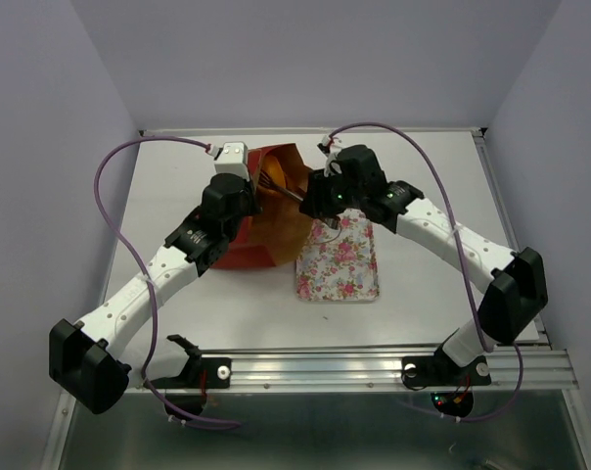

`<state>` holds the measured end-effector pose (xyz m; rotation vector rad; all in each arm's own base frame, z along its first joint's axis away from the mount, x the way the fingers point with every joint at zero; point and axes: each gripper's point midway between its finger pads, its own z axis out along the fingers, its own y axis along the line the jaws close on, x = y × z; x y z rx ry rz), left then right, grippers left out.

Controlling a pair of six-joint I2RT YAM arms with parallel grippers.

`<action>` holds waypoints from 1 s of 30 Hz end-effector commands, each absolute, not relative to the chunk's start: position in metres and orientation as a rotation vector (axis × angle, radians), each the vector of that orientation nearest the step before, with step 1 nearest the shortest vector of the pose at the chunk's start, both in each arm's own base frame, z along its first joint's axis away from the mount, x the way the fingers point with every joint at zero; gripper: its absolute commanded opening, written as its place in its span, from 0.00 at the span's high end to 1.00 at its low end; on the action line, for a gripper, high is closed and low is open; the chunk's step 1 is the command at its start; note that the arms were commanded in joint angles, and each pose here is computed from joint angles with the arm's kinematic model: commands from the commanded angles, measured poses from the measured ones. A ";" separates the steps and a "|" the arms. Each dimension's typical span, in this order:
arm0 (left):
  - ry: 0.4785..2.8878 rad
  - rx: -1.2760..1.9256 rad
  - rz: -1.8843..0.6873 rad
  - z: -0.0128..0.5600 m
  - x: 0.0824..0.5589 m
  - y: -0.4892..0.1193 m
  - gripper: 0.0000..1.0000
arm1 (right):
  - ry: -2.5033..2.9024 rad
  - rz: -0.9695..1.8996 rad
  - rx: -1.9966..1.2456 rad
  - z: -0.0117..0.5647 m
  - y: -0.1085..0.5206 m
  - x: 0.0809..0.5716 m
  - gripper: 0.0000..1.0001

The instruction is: Take the fake bread out of the paper bag

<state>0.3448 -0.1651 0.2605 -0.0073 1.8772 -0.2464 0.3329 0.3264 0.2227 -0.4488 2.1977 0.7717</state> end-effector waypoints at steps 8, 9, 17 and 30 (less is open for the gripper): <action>1.803 -0.155 -0.224 0.282 0.346 -0.149 1.00 | 2.039 0.916 -0.469 0.279 0.321 0.302 0.99; 1.800 -0.173 -0.221 0.283 0.346 -0.147 1.00 | 2.056 0.907 -0.462 0.276 0.317 0.298 0.99; 1.787 -0.193 -0.213 0.287 0.347 -0.144 1.00 | 2.075 0.847 -0.392 0.280 0.285 0.277 0.99; 1.791 -0.178 -0.214 0.287 0.344 -0.143 1.00 | 2.026 0.565 -0.077 0.319 0.186 0.249 0.99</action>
